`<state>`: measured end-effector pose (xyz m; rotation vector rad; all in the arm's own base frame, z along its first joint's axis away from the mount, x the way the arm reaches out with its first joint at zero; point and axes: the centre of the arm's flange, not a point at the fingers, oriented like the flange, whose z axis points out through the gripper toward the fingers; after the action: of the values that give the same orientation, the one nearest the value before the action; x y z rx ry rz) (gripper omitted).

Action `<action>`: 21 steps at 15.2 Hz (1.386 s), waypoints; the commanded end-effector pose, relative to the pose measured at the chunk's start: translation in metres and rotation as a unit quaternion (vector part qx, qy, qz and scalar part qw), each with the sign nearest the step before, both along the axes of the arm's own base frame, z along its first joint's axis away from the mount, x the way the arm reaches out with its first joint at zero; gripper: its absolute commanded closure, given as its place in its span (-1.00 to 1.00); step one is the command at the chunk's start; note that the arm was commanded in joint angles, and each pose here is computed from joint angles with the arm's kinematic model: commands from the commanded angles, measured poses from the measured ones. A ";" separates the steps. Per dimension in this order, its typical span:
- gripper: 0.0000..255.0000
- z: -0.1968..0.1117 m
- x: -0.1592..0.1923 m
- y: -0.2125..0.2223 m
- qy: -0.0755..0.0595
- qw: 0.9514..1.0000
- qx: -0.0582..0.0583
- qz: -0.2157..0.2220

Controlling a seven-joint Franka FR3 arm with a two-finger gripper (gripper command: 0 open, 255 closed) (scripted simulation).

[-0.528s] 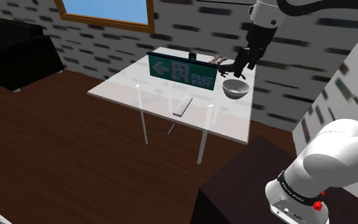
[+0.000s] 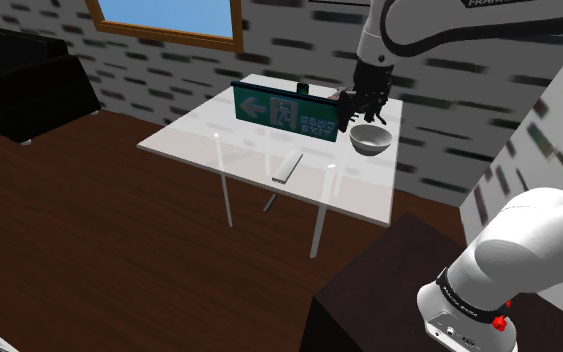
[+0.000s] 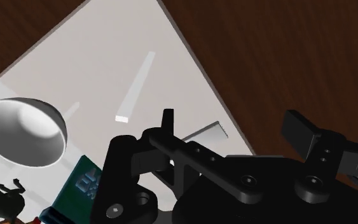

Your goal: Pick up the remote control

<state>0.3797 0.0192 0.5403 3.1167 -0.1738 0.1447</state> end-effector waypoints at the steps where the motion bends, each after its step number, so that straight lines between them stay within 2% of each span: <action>1: -1.00 -0.020 0.022 0.005 0.002 1.000 0.002 -0.027; 6: -1.00 -0.064 0.073 0.011 0.009 0.996 0.004 -0.091; 11: -1.00 -0.108 0.125 0.011 0.015 0.988 0.007 -0.155; 16: -1.00 -0.153 0.175 0.004 0.021 0.976 0.010 -0.218; 21: -1.00 -0.199 0.223 -0.009 0.028 0.959 0.013 -0.281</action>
<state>0.5920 0.0114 0.3493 2.9576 -1.0003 0.0466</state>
